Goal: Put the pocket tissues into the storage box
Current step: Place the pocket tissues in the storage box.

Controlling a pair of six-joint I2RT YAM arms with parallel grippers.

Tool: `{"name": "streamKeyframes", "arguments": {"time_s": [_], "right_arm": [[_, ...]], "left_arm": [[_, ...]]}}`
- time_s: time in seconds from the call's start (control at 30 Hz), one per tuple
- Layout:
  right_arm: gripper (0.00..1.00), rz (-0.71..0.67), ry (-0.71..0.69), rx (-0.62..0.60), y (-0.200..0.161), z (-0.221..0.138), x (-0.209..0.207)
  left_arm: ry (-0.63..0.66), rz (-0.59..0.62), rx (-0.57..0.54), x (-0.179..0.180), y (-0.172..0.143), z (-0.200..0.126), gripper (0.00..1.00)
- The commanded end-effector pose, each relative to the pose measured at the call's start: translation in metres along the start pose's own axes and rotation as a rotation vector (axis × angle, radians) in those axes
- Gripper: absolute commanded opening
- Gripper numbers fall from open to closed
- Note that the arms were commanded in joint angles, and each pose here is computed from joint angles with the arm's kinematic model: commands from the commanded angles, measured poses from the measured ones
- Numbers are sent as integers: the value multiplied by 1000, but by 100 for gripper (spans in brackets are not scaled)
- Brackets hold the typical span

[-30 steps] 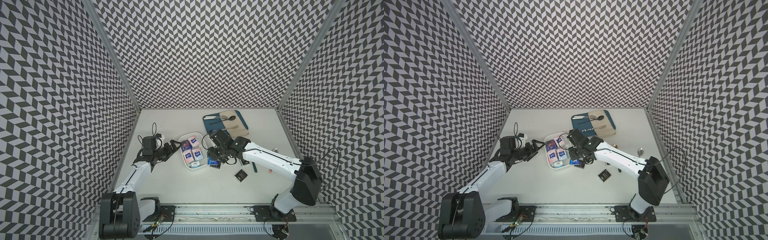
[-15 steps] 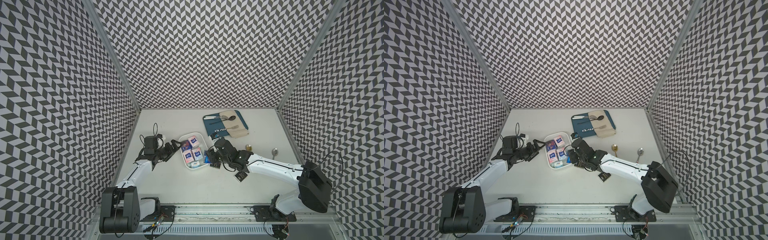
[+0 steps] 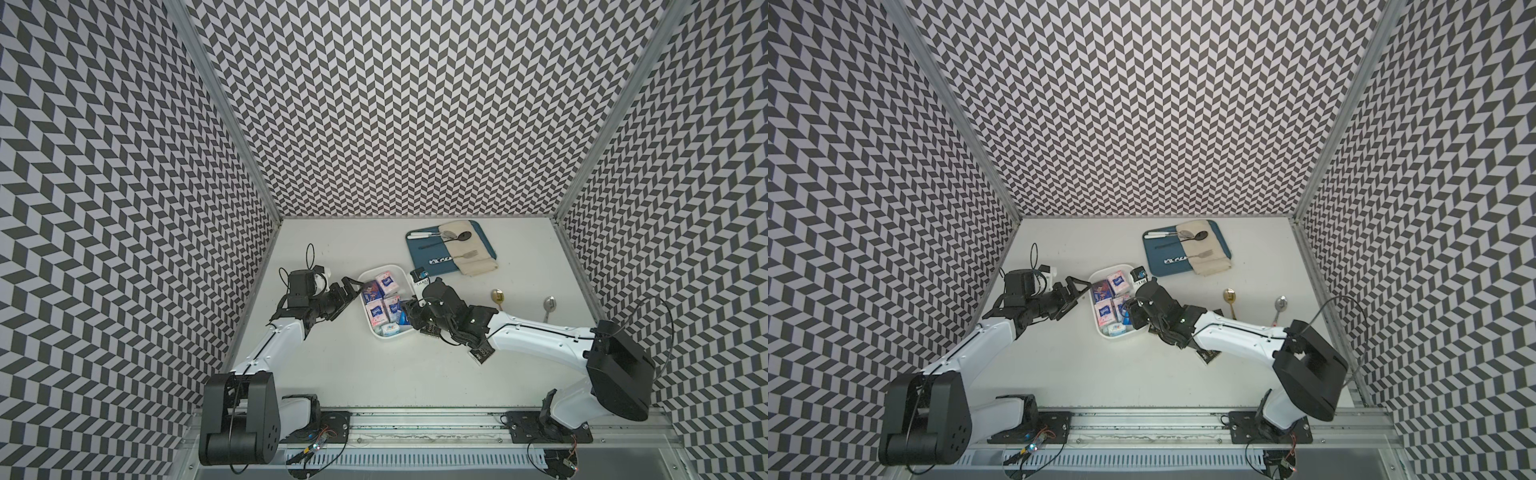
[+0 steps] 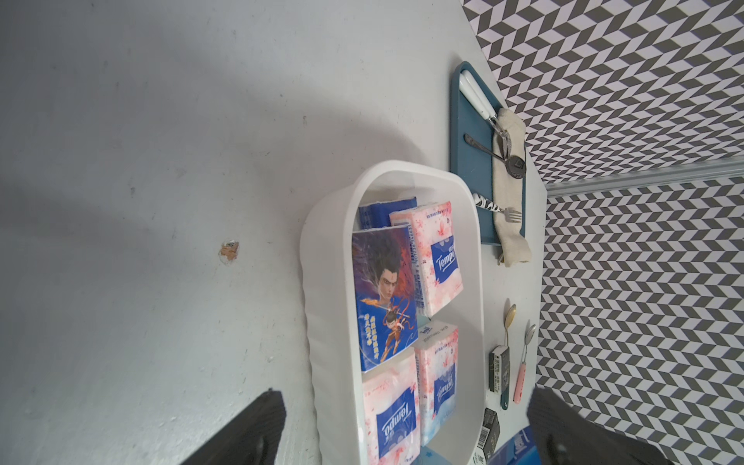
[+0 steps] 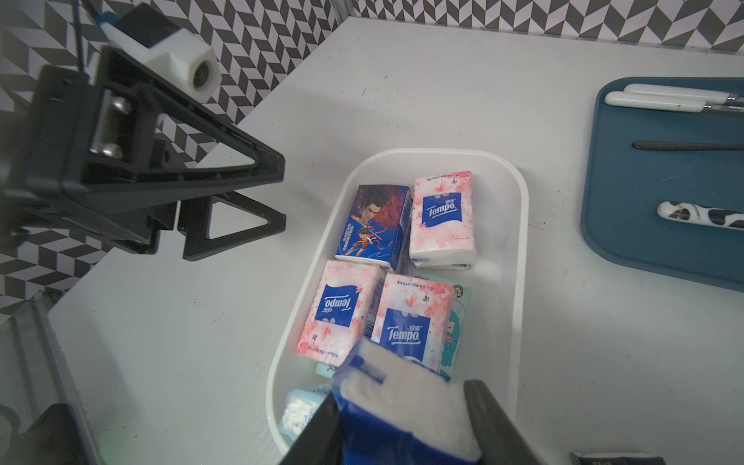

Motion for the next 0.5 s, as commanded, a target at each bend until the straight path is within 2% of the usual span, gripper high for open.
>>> {"name": "streamKeyframes", "arguments": {"time_s": [0.0,0.3,0.47], "right_arm": [[46,-28,-24,-40,4,5,0],[47,-72,-31,21,-15,16,4],[50,-106,-31,35,-19,15,10]], "left_arm": [[-23,39,-26,-11,7,-2,100],[-24,40,-27,-10,6,-3,100],[-26,42,-28,-11,6,-3,100]]}}
Point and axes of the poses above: each gripper's point midway between its finger pads, its own z axis out along the fingers, its own x axis along the line the jaws close on, y = z × x, the point moved 5 cm from there along -z, back along the fingers, and after that the axes turned 13 degrees about -z, right-handed, at the moved point
